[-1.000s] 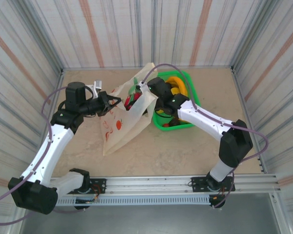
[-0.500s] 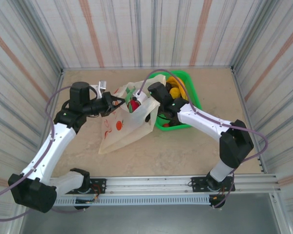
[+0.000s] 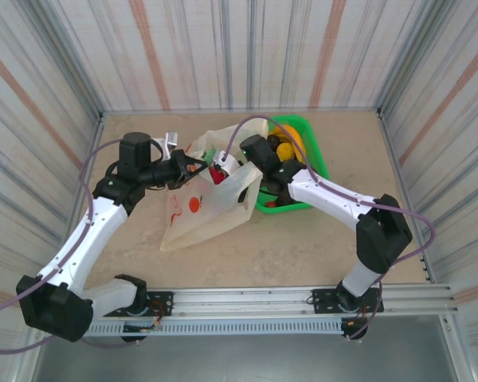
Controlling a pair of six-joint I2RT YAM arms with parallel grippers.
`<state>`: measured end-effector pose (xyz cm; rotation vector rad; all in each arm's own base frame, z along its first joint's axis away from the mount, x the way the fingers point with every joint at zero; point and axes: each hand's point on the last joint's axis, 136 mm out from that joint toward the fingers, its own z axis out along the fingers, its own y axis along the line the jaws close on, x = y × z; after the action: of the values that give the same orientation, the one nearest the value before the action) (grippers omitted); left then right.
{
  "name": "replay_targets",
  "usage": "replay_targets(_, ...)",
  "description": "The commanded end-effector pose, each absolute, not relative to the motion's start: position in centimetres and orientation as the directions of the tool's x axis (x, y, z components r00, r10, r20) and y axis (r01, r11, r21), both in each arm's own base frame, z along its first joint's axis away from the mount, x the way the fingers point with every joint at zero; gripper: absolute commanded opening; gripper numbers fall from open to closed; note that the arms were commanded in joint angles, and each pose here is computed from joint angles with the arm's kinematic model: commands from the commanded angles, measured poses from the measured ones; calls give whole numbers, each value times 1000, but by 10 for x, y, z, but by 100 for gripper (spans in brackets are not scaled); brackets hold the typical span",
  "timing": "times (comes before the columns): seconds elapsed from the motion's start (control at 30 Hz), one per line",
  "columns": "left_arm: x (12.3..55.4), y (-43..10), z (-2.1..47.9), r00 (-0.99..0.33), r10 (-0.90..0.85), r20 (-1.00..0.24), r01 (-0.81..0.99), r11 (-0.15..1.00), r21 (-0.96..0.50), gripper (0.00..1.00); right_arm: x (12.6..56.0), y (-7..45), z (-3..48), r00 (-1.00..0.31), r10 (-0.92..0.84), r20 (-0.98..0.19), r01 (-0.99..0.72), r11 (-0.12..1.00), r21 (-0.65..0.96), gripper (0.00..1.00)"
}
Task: Place the fake fruits into the plastic bag and tie a complex knot
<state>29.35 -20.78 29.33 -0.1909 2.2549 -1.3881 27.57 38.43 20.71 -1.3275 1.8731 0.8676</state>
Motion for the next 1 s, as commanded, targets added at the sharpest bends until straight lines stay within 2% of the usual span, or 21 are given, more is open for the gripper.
replay_targets(0.0,293,-213,302,-876,-346,-337,157,456,-876,0,270,398,240,-133,-461,-877,-983,172,59,99)
replay_targets(0.4,293,-209,284,-883,-350,-312,109,494,-862,0,275,390,271,-73,-412,-908,-983,182,-4,99)
replay_targets(0.6,291,-205,275,-885,-352,-305,84,525,-847,0,279,384,287,-72,-356,-932,-981,196,1,99)
replay_targets(0.97,291,-199,269,-881,-360,-308,66,551,-832,0,281,375,288,-109,-322,-940,-976,213,41,99)
